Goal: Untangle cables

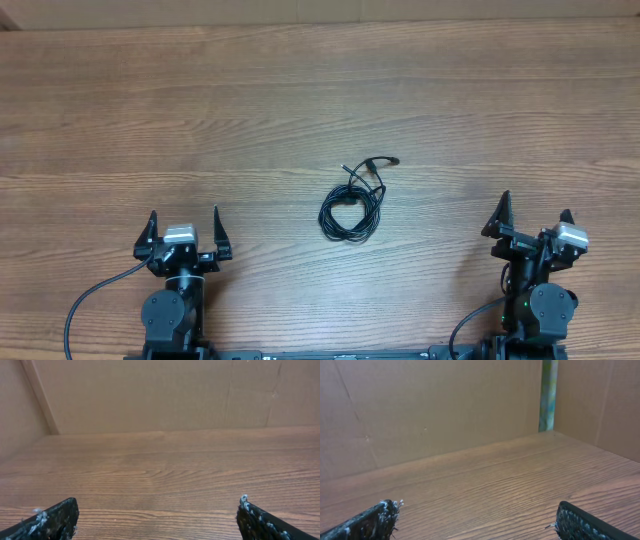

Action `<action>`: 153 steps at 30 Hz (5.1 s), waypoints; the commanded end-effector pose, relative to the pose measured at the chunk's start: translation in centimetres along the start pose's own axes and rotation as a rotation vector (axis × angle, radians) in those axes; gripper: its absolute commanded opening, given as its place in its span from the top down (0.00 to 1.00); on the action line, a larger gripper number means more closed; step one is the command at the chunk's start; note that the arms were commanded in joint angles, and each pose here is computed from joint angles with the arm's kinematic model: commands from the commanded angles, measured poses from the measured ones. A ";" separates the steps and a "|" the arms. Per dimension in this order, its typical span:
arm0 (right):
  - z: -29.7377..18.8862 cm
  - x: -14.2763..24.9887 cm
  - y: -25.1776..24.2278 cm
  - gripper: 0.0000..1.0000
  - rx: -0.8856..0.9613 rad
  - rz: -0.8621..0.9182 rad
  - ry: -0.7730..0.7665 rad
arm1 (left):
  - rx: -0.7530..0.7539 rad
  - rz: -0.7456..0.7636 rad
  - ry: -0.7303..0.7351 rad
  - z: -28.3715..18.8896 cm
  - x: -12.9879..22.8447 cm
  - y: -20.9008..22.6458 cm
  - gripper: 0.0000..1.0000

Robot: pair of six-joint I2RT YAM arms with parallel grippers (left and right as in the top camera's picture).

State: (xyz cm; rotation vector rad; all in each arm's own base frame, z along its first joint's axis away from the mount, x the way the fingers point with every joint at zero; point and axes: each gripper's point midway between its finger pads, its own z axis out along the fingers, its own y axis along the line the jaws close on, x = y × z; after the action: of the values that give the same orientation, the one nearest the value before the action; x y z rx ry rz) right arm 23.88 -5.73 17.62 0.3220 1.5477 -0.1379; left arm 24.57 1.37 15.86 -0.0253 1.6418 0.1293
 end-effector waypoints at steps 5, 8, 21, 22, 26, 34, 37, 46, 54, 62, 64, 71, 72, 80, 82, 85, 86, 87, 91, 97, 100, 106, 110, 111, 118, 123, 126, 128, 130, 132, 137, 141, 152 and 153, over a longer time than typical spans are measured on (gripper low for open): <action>0.0 0.1 -0.1 0.00 0.004 0.005 -0.008 | 0.005 0.004 -0.006 0.0 0.0 0.0 0.00; 0.0 0.1 -0.1 0.00 0.004 0.004 -0.008 | 0.005 0.004 -0.006 0.0 0.0 0.0 0.00; 0.0 0.1 -0.1 0.00 0.004 0.005 -0.008 | 0.005 0.004 -0.006 0.0 0.0 0.0 0.01; 0.0 0.1 -0.1 0.00 0.004 0.005 -0.008 | 0.005 0.004 -0.006 0.0 0.0 0.0 0.00; 0.0 0.1 -0.1 0.00 0.004 0.005 -0.008 | 0.005 0.004 -0.006 0.0 0.0 0.0 0.00; 0.0 0.1 -0.1 0.00 0.004 0.005 -0.008 | 0.005 0.004 -0.006 0.0 0.0 0.0 0.00; 0.0 0.1 -0.1 0.00 0.004 0.004 -0.008 | 0.005 0.004 -0.006 0.0 0.0 0.0 0.00; 0.0 0.1 -0.1 0.00 0.004 0.004 -0.008 | 0.005 0.004 -0.006 0.0 0.0 0.0 0.01; 0.0 0.1 -0.1 0.00 0.004 0.004 -0.008 | 0.005 0.004 -0.006 0.0 0.0 0.0 0.01; 0.0 0.1 -0.1 0.00 0.004 0.004 -0.008 | 0.005 0.004 -0.006 0.0 0.0 0.0 0.00; 0.0 0.1 -0.1 0.00 0.004 0.005 -0.008 | 0.005 0.004 -0.006 0.0 0.0 0.0 0.01; 0.0 0.1 -0.1 0.00 0.004 0.004 -0.008 | 0.005 0.004 -0.006 0.0 0.0 0.0 0.00; 0.0 0.1 -0.1 0.00 0.004 0.004 -0.008 | 0.005 0.004 -0.006 0.0 0.0 0.0 0.00; 0.0 0.1 0.0 0.00 0.003 0.005 -0.008 | -0.006 0.030 -0.007 0.0 -0.1 0.1 0.01; 0.0 -0.1 -0.1 0.00 0.006 0.005 -0.014 | -0.005 0.030 -0.007 0.0 -0.1 0.1 0.00; 0.0 -0.8 -0.4 0.00 0.027 0.011 -0.044 | 0.053 0.024 -0.030 -0.1 -0.6 -0.9 0.00; 0.0 -0.9 -0.4 0.00 0.027 0.012 -0.047 | 0.076 0.024 -0.034 -0.1 -0.7 -1.3 0.00; 0.0 -0.9 -0.4 0.00 0.027 0.012 -0.048 | 0.090 0.024 -0.040 -0.1 -0.8 -1.5 0.00; 0.0 -1.0 -0.4 0.00 0.025 0.016 -0.052 | 0.104 -0.001 -0.057 -0.2 -1.3 -1.7 0.01; -1.7 -4.4 6.3 0.00 -0.365 0.056 -0.125 | 0.365 -0.012 -0.203 -2.0 -5.9 -5.8 0.00; -3.9 -8.0 8.9 0.00 -0.532 0.036 -0.202 | 0.389 -0.154 -0.255 -3.4 -9.9 -5.5 0.00; -8.8 -16.0 11.1 0.00 -0.686 -0.004 -0.367 | 0.409 -0.260 -0.316 -7.7 -17.4 -4.5 0.00; -10.2 -18.7 10.6 0.00 -0.646 0.009 -0.326 | 0.367 -0.268 -0.306 -11.2 -20.7 -3.1 0.00; -10.1 -18.9 10.4 0.00 -0.624 0.017 -0.287 | 0.341 -0.273 -0.294 -12.0 -21.1 -2.5 0.00; -11.1 -18.6 9.9 0.00 -0.565 0.097 0.062 | 0.189 -0.293 -0.117 -14.8 -21.0 0.3 0.00; -13.3 -19.3 9.9 0.00 -0.542 0.152 0.295 | 0.224 -0.336 0.057 -15.0 -19.4 -0.7 0.00; -15.4 -19.7 10.9 0.00 -0.606 0.172 0.403 | 0.438 -0.377 0.064 -16.4 -20.8 -4.0 0.00; -16.2 -20.0 11.0 0.00 -0.616 0.178 0.427 | 0.612 -0.376 0.081 -18.1 -21.2 -6.5 0.01; -16.8 -19.8 11.0 0.00 -0.623 0.182 0.449 | 0.680 -0.358 0.106 -18.9 -20.7 -7.5 0.00; -17.1 -19.3 11.1 0.00 -0.629 0.187 0.474 | 0.673 -0.368 0.142 -18.8 -19.9 -7.5 0.00; -17.9 -18.5 11.5 0.00 -0.664 0.202 0.524 | 0.664 -0.413 0.214 -18.7 -18.5 -7.7 0.00; -17.3 -19.1 11.2 0.01 -0.639 0.191 0.486 | 0.544 -0.405 0.210 -17.3 -17.9 -6.1 0.00; -16.0 -19.9 11.0 0.00 -0.617 0.178 0.428 | 0.187 -0.728 0.399 -11.3 -10.4 -2.9 0.00; -15.7 -19.7 11.0 0.00 -0.613 0.178 0.431 | 0.218 -0.734 0.391 -10.9 -10.6 -3.4 0.00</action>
State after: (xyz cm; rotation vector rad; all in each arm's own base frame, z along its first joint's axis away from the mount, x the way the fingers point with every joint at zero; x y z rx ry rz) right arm 10.62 7.43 39.04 -0.0253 1.8714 0.5856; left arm 13.89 -3.88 27.32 -0.3800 1.9475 -0.5823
